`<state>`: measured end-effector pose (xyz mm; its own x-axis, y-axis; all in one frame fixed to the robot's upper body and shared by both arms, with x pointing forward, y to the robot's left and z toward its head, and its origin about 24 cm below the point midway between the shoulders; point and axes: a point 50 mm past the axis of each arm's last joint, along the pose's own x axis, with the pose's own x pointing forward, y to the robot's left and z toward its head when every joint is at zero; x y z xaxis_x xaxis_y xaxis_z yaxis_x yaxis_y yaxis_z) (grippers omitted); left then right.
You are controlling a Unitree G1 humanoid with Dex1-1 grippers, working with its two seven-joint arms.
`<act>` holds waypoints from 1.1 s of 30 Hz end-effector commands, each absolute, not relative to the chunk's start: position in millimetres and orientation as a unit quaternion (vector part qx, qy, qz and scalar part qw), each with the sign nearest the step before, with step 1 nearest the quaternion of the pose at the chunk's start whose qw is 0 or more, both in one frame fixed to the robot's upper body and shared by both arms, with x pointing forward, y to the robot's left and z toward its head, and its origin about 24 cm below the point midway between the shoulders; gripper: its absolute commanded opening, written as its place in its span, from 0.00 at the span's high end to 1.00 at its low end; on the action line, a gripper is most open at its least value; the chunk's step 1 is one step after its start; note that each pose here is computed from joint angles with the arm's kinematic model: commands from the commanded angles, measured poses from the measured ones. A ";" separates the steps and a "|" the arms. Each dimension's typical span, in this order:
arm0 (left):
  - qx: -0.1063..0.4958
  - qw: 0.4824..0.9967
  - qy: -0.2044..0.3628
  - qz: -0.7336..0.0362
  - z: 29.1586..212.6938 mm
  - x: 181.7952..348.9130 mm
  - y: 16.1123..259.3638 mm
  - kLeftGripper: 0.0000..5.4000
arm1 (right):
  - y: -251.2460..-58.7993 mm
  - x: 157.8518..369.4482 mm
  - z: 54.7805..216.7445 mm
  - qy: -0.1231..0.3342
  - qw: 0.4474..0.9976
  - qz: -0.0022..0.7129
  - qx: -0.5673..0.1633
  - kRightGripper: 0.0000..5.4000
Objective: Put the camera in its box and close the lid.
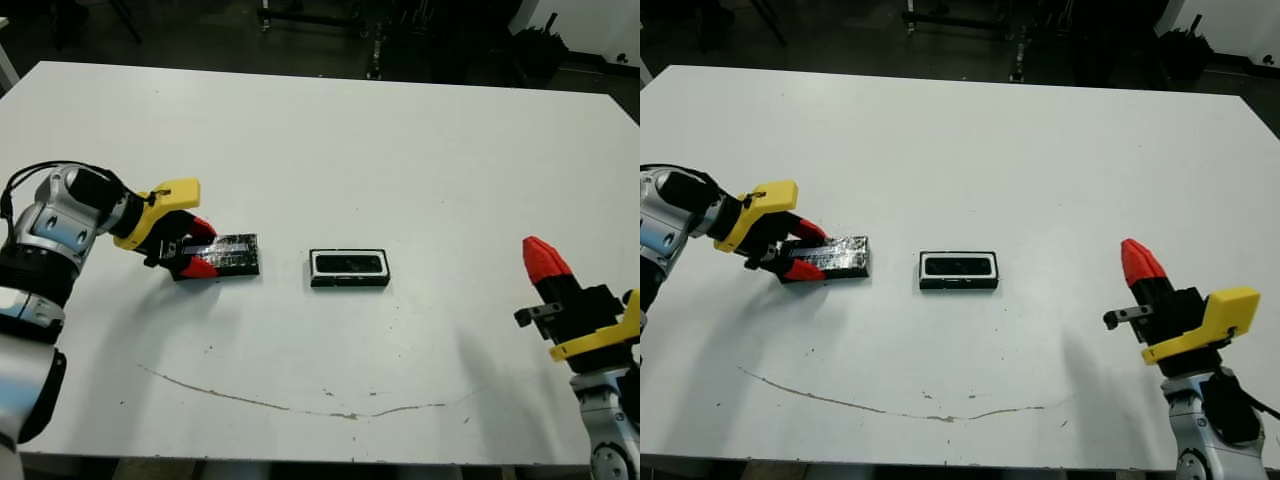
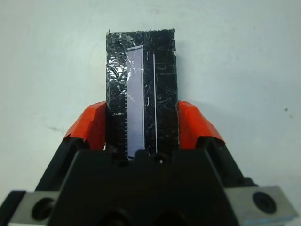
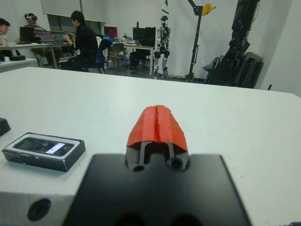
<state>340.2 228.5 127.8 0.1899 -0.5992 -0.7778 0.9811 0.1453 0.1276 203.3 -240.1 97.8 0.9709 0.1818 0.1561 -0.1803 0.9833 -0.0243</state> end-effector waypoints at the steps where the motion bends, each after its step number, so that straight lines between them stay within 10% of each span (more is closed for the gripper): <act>1: 0.325 0.696 0.304 -0.563 120.1 335.3 233.0 0.42 | -243.4 202.5 98.9 -0.077 0.993 0.091 -0.016 1.00; 12: 0.119 0.830 0.158 -0.521 116.2 333.3 229.1 0.42 | -237.4 203.8 92.6 -0.056 0.993 0.102 -0.001 1.00; 33: -0.022 0.775 0.145 -0.614 95.9 337.6 164.7 0.42 | -226.6 204.1 81.2 -0.046 0.991 0.129 -0.006 1.00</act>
